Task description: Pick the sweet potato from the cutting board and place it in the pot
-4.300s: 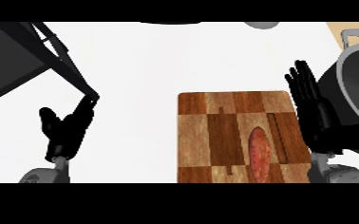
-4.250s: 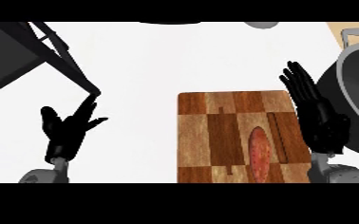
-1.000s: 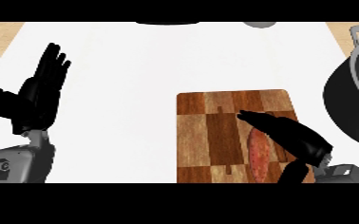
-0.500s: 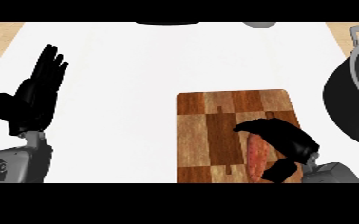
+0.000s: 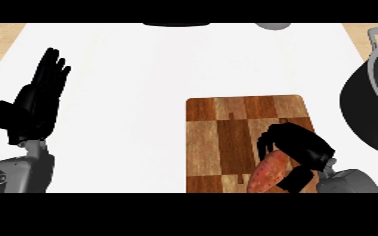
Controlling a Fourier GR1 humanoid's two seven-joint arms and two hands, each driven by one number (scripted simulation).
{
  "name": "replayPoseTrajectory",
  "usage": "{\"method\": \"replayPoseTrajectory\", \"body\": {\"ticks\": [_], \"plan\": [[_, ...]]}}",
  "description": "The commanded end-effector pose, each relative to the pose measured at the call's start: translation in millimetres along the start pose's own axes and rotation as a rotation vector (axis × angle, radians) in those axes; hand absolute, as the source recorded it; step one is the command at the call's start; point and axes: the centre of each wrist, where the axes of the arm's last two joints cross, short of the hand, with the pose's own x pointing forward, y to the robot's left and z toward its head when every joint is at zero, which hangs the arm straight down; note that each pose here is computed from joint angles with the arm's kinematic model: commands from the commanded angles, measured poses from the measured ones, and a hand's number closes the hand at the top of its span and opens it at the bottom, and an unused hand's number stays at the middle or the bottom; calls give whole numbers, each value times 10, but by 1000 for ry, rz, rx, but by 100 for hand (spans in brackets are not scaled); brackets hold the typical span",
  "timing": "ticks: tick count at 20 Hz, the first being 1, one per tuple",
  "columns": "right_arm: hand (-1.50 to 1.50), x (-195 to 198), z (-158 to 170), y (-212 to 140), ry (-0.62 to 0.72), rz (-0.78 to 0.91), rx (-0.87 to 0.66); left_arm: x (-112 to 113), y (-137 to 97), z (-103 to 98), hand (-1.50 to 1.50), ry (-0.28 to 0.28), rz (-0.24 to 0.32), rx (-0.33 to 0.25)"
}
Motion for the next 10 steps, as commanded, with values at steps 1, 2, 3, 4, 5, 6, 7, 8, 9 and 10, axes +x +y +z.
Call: {"method": "replayPoseTrajectory", "body": {"ticks": [1,2,3,4,5,6,7,8,9,10], "plan": [[150,108,-57,264,-14,7,28,104,17,19,0,3,2,6],[150,-192,98,73,-3,11,18,-50,-80,26,0,8,9,-5],[150,-84,126,-47,-12,3,-1,94,-81,66,0,1,-1,0],[150,-39,216,100,-5,6,-4,-121,-76,-53,0,-11,7,-3],[150,71,137,163,46,10,-45,90,-55,-80,0,22,12,9],[150,305,53,190,91,-15,-102,-15,-38,-74,0,3,4,22],[150,471,169,245,140,-25,-123,20,75,22,0,10,-5,16],[150,650,200,343,166,-44,-163,-13,-43,28,0,22,-1,14],[150,728,206,349,222,-51,-179,-21,11,47,0,13,5,25],[150,836,237,454,266,-56,-212,-42,42,71,0,33,0,33]]}}
